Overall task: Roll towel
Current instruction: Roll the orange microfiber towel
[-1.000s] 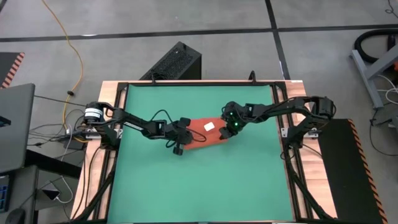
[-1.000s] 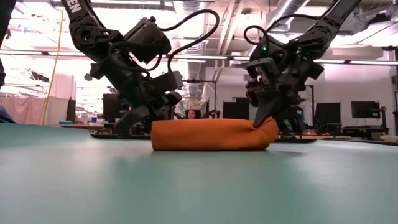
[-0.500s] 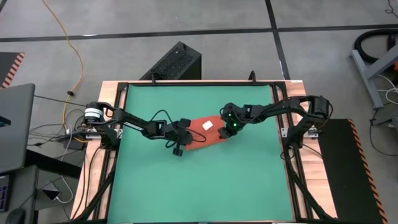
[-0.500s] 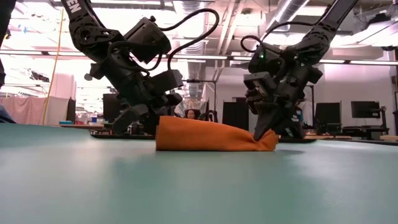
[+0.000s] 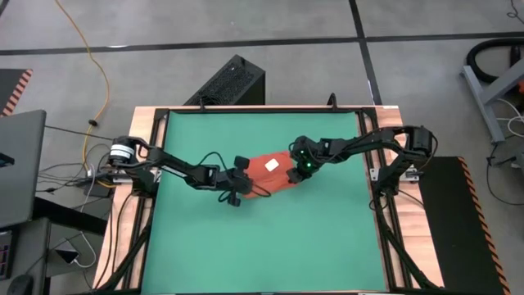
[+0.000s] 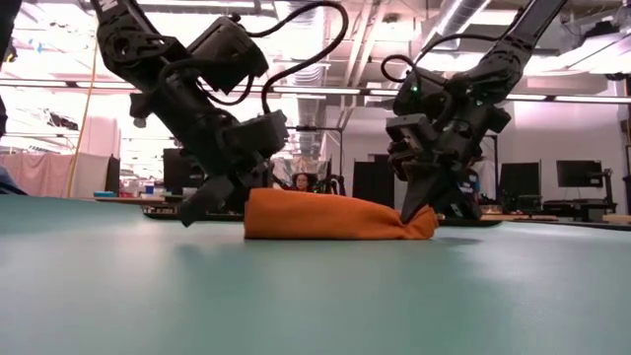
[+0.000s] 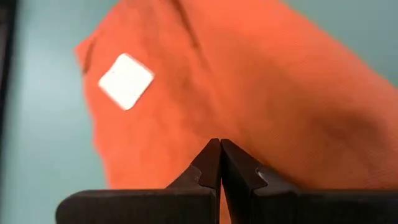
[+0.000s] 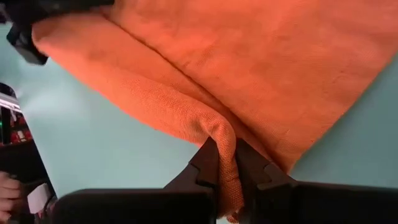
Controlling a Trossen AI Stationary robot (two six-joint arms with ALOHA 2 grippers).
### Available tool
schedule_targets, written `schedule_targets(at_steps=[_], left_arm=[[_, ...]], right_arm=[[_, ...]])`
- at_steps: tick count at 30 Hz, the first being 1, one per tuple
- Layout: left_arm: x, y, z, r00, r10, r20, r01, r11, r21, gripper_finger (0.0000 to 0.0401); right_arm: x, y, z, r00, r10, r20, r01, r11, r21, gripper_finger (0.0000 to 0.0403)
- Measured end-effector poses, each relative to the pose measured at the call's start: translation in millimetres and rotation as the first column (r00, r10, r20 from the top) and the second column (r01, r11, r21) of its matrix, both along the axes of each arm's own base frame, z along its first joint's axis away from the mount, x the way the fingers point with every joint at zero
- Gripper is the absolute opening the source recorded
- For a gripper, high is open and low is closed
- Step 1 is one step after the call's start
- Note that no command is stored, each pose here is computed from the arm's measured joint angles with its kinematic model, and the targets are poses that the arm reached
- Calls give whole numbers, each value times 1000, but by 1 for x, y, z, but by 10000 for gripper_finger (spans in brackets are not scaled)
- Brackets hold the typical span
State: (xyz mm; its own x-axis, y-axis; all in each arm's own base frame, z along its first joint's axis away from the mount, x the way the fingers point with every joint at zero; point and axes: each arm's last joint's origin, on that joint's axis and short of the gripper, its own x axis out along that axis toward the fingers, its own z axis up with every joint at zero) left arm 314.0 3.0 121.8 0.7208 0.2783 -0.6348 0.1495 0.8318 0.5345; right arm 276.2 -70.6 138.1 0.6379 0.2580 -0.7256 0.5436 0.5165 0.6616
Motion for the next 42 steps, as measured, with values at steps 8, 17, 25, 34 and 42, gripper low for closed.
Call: schedule_targets(at_steps=[8, 17, 25, 34, 42], left_arm=[[-16, -14, 49, 994, 31, 109, -28, 999, -23, 0], [-36, -44, 87, 977, -71, 203, 91, 992, -93, 0], [-34, 7, 58, 992, 25, 124, -8, 991, -132, 0], [-35, 47, 61, 983, 2, 184, 38, 976, -213, 0], [-19, 52, 37, 967, -116, 226, 179, 941, -287, 0]], right_arm=[[-1, 0, -1, 1000, 15, -4, -15, 1000, -9, 36], [-1, 1, -1, 1000, 28, -3, -28, 1000, -15, 36], [4, 7, 6, 996, 82, 32, -84, 992, 90, 36], [6, 3, 13, 999, 33, 12, -35, 943, 332, 36], [1, 3, 9, 997, -13, -78, 40, 933, 359, 36]])
